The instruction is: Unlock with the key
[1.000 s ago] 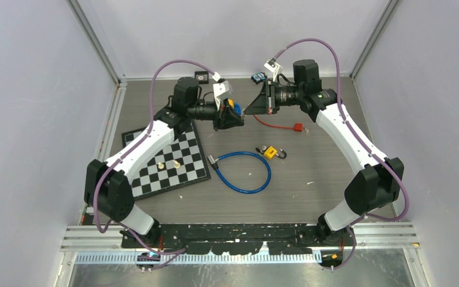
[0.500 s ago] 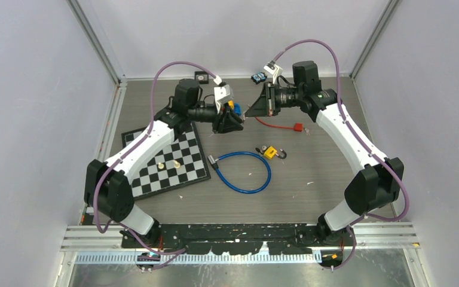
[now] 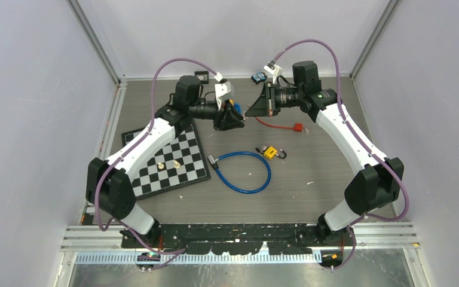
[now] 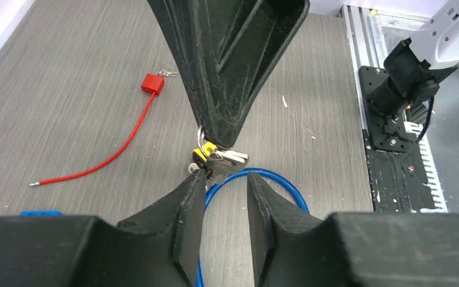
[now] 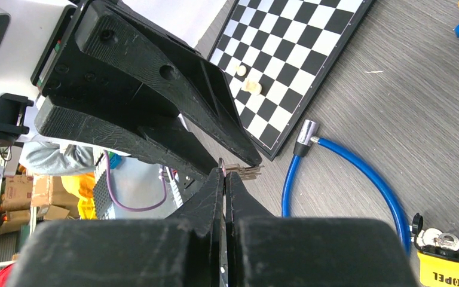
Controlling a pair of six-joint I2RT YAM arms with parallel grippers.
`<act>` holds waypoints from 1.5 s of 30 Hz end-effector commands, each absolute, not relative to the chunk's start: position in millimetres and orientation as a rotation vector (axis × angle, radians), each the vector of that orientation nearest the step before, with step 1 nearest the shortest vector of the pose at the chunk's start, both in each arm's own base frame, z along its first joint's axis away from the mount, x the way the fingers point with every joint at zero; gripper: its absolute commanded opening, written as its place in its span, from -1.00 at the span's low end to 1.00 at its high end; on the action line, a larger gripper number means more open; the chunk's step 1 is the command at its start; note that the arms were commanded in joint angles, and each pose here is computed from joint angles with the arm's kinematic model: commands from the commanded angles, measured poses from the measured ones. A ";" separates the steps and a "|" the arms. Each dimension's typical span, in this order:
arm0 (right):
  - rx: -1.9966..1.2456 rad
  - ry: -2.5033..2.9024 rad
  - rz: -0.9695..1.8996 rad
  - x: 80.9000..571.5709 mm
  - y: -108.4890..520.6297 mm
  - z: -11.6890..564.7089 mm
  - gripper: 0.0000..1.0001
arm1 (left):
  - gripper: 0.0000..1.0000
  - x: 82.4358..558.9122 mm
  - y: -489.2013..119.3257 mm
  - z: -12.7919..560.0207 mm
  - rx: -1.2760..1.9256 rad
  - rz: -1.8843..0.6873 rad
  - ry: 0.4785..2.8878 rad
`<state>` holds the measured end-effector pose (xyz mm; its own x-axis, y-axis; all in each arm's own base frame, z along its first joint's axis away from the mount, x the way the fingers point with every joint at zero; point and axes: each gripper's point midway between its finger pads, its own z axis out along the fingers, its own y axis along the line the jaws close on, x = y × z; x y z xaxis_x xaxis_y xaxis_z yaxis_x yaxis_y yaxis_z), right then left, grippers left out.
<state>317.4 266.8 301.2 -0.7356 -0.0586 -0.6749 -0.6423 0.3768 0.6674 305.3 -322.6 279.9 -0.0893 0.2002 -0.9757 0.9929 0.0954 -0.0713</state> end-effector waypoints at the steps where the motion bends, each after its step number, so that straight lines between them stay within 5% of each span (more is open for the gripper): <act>1: -0.629 2.024 1.376 313.9 269.2 315.9 -0.99 | -0.38 309.4 -329.1 296.5 1.268 -1.098 1.404; 17: -0.627 2.039 1.321 318.2 265.1 310.9 -0.99 | -1.00 288.2 -326.7 289.3 1.306 -1.142 1.385; 40: -0.714 2.097 1.233 314.9 254.2 295.0 -0.99 | -0.88 281.4 -320.2 281.6 1.301 -1.133 1.423; 45: -0.711 2.098 1.238 314.6 254.6 295.0 -0.99 | -1.00 279.9 -322.7 279.4 1.300 -1.168 1.431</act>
<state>306.7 254.5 279.7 -0.7268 -0.1542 -0.6693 -0.6598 0.4272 0.6182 292.9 -319.9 262.0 -0.1290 0.2343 -0.9636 0.9895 0.0940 -0.1096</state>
